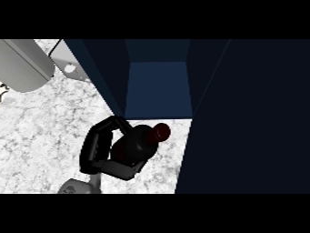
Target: Pick up the wine, place it into the cabinet and close the cabinet
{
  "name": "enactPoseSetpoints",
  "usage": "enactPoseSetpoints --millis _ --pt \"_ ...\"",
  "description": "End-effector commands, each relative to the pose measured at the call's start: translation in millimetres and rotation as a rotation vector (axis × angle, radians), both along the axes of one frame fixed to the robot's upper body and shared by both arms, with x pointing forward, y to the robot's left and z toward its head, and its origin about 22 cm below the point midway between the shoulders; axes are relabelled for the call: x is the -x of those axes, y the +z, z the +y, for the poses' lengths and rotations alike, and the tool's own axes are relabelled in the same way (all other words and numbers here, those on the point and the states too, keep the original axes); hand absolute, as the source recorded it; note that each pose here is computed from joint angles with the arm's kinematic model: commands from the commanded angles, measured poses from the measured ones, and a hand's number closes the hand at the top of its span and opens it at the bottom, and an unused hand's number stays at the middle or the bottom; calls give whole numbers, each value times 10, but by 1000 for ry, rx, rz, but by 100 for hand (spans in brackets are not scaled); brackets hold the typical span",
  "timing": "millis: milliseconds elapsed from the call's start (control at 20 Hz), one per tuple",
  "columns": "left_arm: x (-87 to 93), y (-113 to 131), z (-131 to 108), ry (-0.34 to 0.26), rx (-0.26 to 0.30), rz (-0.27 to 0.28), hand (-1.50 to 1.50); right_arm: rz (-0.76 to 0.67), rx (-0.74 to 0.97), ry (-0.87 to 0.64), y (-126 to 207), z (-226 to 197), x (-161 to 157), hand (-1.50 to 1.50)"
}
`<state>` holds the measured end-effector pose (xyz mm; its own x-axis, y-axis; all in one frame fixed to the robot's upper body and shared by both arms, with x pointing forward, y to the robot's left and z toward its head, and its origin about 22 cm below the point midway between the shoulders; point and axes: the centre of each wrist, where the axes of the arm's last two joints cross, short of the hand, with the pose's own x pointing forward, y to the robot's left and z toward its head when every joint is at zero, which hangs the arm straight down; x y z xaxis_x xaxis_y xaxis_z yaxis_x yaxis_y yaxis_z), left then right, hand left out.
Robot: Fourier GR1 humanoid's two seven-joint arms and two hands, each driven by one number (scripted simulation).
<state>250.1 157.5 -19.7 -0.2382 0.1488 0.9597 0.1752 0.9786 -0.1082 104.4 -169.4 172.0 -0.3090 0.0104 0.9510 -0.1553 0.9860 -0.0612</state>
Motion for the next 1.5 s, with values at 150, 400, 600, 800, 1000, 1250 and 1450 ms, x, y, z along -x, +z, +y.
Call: enactPoseSetpoints --millis 150,400,600,800,1000,1250,1450 --pt "-145 -7 -27 38 -79 -18 150 -53 -71 31 334 -163 344 -150" --pt "-484 149 -195 39 -106 -3 150 -57 -74 20 261 -140 329 -150" --pt "-655 112 -187 21 -106 8 150 -70 -83 43 316 -175 358 -150" --pt "-804 79 -301 16 -130 29 150 -57 -63 43 283 -157 346 -150" --pt "-889 158 -408 -2 -104 15 150 -58 -94 52 249 -145 379 -150" --pt "-1171 285 -522 33 -99 38 150 -61 -71 67 307 -207 326 -150" --pt "-1151 219 -571 33 -96 46 150 -48 -87 56 235 -162 321 -150"
